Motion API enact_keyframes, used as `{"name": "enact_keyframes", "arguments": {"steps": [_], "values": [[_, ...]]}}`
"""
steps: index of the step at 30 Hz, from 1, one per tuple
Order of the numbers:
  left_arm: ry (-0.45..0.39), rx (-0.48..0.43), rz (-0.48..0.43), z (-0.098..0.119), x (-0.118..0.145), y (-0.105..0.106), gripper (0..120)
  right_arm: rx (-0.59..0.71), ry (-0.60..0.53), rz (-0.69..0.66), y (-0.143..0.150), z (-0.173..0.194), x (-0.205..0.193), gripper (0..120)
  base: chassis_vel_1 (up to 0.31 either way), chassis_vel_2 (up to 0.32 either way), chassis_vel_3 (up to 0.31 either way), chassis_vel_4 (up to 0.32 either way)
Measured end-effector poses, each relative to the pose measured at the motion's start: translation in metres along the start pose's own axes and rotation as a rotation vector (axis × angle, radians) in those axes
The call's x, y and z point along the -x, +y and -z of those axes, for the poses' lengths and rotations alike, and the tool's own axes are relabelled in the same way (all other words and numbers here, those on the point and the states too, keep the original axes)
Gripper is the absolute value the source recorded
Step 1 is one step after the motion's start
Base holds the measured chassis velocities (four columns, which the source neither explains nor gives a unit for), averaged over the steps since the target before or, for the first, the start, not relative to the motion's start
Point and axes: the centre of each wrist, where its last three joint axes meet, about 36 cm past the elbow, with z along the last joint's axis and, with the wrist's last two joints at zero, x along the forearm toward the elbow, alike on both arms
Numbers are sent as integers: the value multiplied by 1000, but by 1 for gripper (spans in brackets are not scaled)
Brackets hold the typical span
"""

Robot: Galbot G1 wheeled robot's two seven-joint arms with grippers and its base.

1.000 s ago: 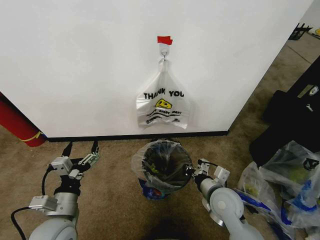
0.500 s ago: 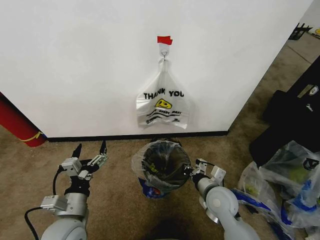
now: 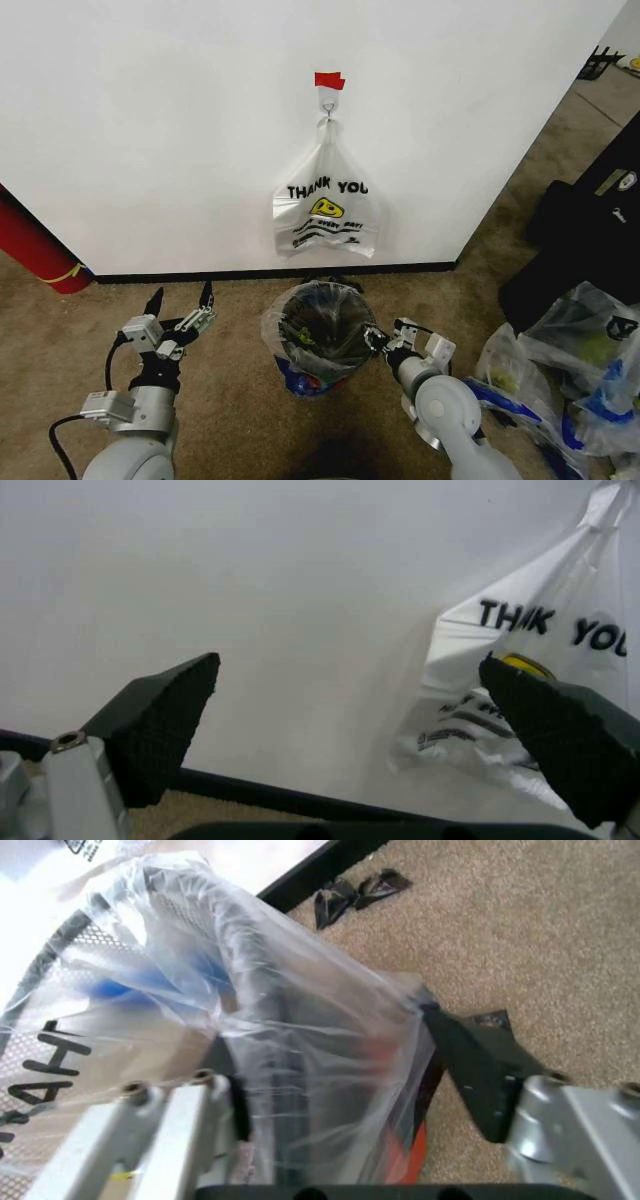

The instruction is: Pick up the garbage bag from the wall and place it over the trash bin.

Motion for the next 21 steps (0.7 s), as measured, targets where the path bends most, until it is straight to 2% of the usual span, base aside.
{"name": "enact_keyframes", "arguments": {"steps": [3,5,11,21], "values": [[3,-4,0,0,-1,-1,100,-2,-1,8,-1,0,-1,71,0,0,0,0],[4,-6,1,0,-2,-1,100,-2,-2,9,-1,0,-1,75,0,0,0,0],[10,-8,-1,1,-4,-2,100,-4,-1,16,0,-1,-1,98,0,0,0,0],[14,-6,-15,0,-5,-5,100,0,-8,20,-4,-1,-1,100,0,0,0,0]]}}
